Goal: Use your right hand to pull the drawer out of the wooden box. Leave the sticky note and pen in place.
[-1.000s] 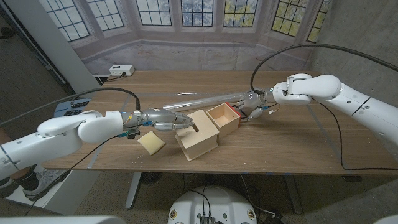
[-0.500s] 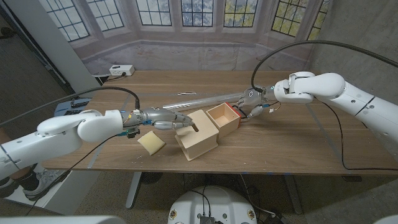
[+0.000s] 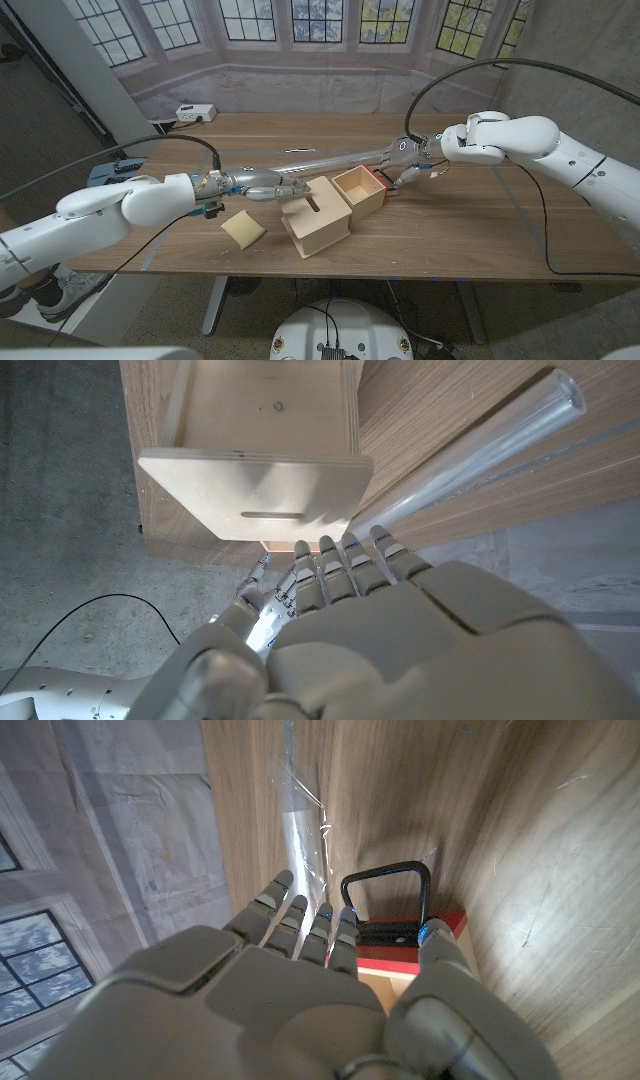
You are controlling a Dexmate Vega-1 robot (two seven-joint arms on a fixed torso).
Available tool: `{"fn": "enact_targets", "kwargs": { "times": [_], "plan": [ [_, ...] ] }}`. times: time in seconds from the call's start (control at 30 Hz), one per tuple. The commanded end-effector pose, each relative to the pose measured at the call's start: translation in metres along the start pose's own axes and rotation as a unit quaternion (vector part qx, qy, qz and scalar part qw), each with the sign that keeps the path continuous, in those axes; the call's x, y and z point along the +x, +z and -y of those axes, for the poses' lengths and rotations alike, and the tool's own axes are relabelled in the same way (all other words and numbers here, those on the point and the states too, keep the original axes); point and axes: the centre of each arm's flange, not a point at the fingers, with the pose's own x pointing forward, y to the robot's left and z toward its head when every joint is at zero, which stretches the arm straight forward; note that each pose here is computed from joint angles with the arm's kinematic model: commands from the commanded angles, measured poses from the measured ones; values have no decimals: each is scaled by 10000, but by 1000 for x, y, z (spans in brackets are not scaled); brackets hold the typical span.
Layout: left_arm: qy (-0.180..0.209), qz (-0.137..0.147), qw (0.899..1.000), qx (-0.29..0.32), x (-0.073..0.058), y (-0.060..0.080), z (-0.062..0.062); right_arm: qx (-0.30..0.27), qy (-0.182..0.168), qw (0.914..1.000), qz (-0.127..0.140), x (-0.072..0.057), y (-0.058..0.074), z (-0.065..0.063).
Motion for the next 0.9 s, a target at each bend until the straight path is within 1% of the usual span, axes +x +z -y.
{"fn": "enact_targets", "kwargs": {
  "times": [0.03, 0.23, 0.33, 0.53, 0.63, 0.9],
  "plan": [
    [302, 19, 9993, -222, -1, -3, -9, 253, -98, 9994, -200, -5, -4, 5],
    [447, 37, 9984, -349, -1, -4, -10, 309, -166, 9988, -340, -8, -7, 4],
    [490, 50, 9980, -403, -1, -5, -9, 381, -293, 9978, -457, -9, -11, 3],
    [609, 58, 9970, -484, 0, -7, -7, 740, -554, 9933, -686, -13, -18, 1],
    [654, 46, 9965, -527, 0, -9, -6, 879, -647, 9911, -765, -14, -18, -1],
    [837, 12, 9947, -598, 0, -13, -8, 1200, -674, 9861, -932, -15, -15, -3]
  ]
}}
